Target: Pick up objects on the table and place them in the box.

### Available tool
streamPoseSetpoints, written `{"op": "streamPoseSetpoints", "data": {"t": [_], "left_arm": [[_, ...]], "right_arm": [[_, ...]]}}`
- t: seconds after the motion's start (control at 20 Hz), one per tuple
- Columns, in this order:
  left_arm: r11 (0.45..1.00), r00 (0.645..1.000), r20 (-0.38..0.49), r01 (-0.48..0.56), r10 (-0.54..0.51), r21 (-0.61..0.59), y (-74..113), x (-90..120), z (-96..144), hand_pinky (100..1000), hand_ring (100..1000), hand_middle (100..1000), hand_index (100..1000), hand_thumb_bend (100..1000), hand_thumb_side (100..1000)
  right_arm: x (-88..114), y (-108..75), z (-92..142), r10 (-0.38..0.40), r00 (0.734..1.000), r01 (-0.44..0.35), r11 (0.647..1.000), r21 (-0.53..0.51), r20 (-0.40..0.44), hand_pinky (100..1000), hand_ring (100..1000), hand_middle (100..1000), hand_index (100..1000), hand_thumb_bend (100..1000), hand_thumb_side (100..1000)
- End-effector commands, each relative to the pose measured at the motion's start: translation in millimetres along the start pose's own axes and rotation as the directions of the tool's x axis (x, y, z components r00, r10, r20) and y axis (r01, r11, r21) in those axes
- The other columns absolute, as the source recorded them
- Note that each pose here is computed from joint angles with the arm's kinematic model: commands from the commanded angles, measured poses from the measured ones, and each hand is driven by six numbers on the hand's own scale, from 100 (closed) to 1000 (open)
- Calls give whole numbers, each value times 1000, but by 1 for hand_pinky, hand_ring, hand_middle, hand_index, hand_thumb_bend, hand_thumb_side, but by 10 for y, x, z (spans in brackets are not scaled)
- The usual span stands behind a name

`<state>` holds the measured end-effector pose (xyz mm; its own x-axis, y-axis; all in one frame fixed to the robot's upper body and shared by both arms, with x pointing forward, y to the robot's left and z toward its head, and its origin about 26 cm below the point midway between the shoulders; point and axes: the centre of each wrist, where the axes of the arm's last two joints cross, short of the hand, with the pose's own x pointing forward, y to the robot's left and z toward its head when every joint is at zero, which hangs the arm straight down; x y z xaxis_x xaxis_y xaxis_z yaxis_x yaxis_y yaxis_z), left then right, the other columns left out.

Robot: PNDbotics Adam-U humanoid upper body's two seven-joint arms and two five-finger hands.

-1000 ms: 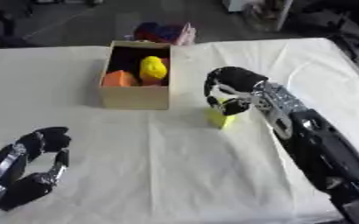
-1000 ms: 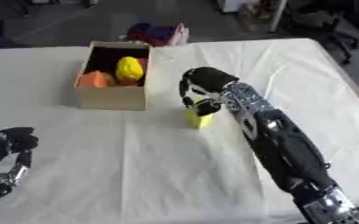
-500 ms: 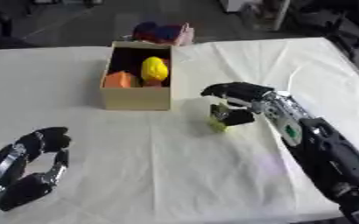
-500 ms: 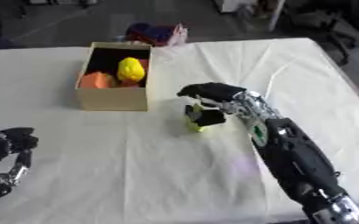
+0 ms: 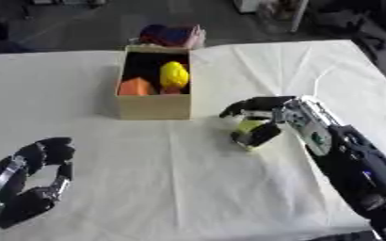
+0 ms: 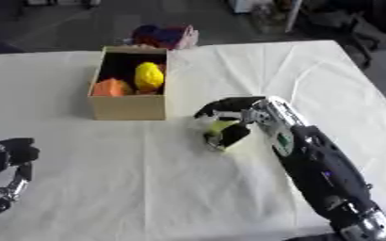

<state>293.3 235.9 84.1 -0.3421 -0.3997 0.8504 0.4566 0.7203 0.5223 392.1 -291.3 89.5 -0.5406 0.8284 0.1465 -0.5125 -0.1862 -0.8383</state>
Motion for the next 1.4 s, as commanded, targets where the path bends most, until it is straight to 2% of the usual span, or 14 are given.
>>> {"op": "streamPoseSetpoints", "data": {"t": [0.05,0.1,0.15,0.2,0.25,0.4,0.6,0.85,1.0,1.05,1.15,1.4], "left_arm": [[1000,1000,9,15,-15,8,54,33,10,822,766,697,858,100,287],[1000,1000,9,14,-15,8,53,34,10,822,766,697,858,100,286],[1000,1000,9,14,-14,8,52,34,10,822,766,697,858,100,287],[1000,1000,9,14,-14,7,52,33,10,821,766,697,859,100,296],[1000,1000,8,13,-13,7,51,32,11,821,767,697,859,100,296],[1000,1000,8,13,-13,9,52,33,11,821,767,697,859,100,297],[1000,1000,8,12,-12,9,52,32,12,821,767,697,859,100,295],[1000,1000,9,11,-11,7,46,32,11,821,767,697,859,100,293],[1000,1000,9,11,-11,6,44,32,10,821,767,697,859,100,293],[1000,1000,11,9,-9,3,36,35,5,821,767,697,859,100,292],[1000,1000,18,5,-5,-1,23,46,-10,821,767,697,859,100,291],[1000,999,48,0,0,-8,12,103,-73,820,767,697,859,100,285]], "right_arm": [[-53,-136,126,16,1000,-16,1000,-13,-21,818,865,924,972,100,420],[-56,-137,129,12,1000,-13,1000,-21,-21,779,829,912,964,100,372],[-58,-137,131,10,1000,-11,999,-31,-22,773,824,909,963,100,367],[-60,-141,135,9,1000,-10,999,-44,-23,694,761,882,947,100,290],[-61,-146,141,9,1000,-11,998,-63,-26,659,735,870,937,100,253],[-58,-174,164,14,999,-19,991,-129,-42,494,574,815,892,100,100],[-19,-319,221,38,998,-49,970,-238,-51,412,507,796,874,100,100],[71,-681,287,91,995,-100,933,-346,-41,394,498,795,867,100,100],[107,-841,290,115,993,-120,921,-371,-36,393,499,798,866,100,100],[159,-1038,287,140,990,-142,906,-398,-32,391,498,797,865,100,100],[223,-1316,236,160,987,-156,890,-428,-27,393,500,795,864,100,100],[355,-1782,-3,171,985,-170,870,-463,-40,397,505,792,862,100,100]]}}
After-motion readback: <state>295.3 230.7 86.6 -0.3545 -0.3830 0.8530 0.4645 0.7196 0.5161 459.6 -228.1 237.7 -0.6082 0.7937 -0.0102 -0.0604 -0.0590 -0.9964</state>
